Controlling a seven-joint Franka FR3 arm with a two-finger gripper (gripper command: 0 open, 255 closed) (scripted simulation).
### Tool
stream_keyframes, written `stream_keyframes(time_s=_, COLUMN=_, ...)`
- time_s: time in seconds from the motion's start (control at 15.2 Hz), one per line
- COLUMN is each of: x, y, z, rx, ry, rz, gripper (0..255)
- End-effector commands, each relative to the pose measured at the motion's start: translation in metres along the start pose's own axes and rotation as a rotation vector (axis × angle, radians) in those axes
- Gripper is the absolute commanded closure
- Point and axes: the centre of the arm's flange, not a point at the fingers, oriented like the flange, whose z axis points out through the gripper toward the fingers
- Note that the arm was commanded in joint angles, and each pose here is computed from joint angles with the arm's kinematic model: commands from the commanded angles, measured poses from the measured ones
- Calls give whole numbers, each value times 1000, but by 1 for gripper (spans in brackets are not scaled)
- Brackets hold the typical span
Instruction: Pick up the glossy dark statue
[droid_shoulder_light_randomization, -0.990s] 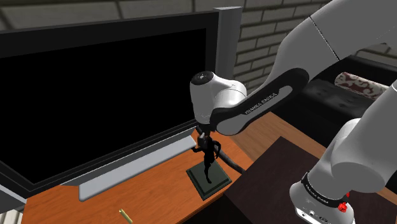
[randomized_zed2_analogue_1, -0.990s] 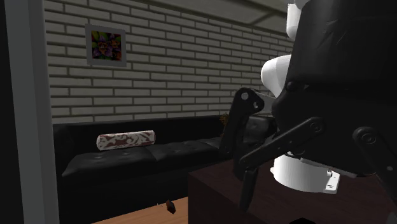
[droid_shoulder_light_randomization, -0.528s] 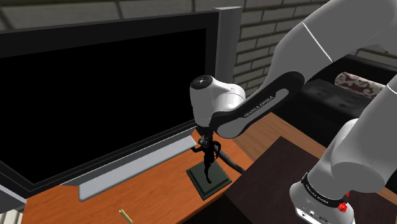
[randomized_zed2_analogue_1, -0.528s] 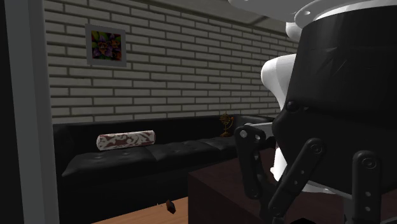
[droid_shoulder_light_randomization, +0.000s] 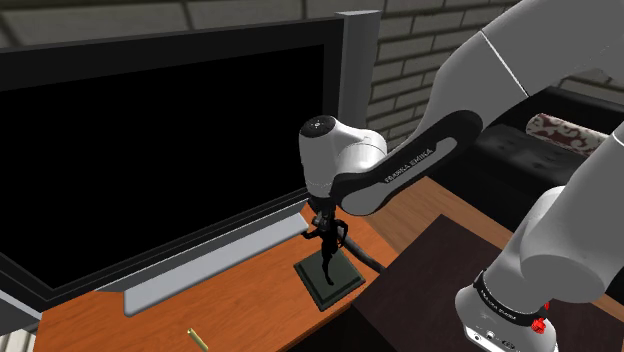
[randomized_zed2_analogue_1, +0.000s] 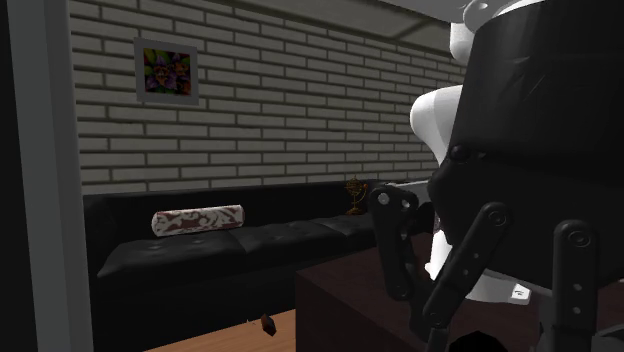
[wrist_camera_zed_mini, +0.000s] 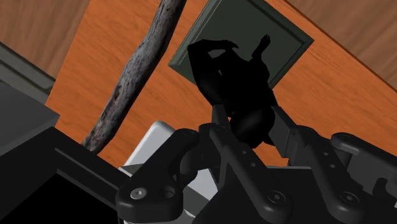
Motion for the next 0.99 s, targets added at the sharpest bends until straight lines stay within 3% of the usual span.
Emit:
stream_keyframes(time_s=0.0, x=0, y=2, z=-9, rx=0, ry=0, rz=0, gripper=255)
stream_keyframes(time_s=0.92, x=-2, y=13, z=-72, rx=0, ry=0, rz=0, gripper=255)
